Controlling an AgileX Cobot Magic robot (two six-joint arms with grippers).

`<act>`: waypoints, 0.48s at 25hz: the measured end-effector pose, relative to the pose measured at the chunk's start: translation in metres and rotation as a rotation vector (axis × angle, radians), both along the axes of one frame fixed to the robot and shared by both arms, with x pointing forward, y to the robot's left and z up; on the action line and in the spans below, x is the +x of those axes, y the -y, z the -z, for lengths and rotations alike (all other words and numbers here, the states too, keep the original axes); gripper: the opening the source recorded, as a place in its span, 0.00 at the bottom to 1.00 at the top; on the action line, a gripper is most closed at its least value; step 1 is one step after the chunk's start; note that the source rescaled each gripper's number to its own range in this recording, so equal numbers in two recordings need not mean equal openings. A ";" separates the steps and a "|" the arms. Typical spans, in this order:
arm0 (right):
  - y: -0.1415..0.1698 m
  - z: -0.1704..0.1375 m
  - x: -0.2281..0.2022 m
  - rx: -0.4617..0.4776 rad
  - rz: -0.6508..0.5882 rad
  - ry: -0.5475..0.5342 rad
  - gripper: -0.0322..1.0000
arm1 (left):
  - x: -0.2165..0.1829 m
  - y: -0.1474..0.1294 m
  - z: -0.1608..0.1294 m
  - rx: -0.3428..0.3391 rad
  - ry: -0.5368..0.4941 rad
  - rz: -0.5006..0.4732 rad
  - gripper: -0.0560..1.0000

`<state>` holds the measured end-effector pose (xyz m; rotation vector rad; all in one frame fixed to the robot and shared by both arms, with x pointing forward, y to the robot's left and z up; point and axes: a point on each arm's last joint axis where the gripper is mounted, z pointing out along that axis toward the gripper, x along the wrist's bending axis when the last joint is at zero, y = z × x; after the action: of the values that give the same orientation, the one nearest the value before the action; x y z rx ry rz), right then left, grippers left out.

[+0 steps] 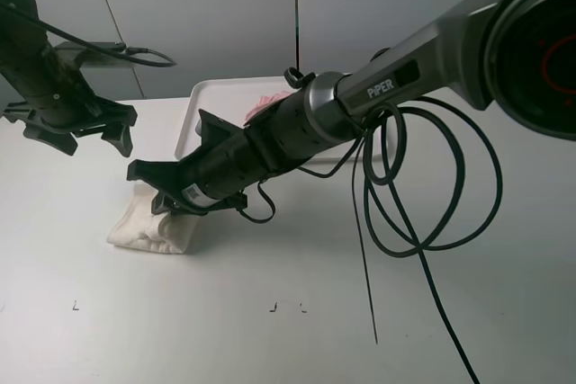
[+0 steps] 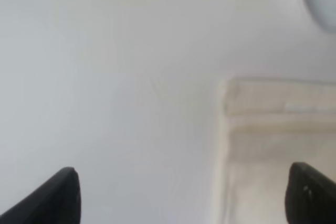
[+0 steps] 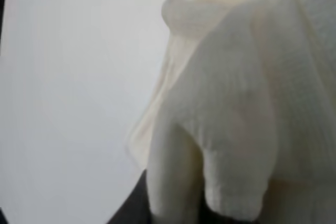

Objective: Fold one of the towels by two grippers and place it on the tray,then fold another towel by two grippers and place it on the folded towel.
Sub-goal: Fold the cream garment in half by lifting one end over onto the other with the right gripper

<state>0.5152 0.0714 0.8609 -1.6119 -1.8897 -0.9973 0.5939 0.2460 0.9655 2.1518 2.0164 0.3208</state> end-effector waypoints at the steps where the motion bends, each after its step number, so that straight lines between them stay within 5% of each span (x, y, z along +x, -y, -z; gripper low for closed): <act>1: -0.001 -0.001 0.000 0.017 0.002 -0.008 0.36 | 0.001 0.000 -0.004 -0.001 0.012 0.004 1.00; 4: -0.007 -0.006 -0.001 0.047 -0.009 0.007 0.56 | 0.002 0.001 -0.012 -0.004 0.026 0.009 1.00; 12: -0.036 -0.032 -0.010 0.136 -0.119 0.102 0.65 | 0.002 0.004 -0.013 -0.035 0.018 0.032 1.00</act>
<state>0.5051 0.1077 0.8926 -1.3788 -1.9143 -1.1499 0.5958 0.2421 0.9783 2.1500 1.9612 0.2979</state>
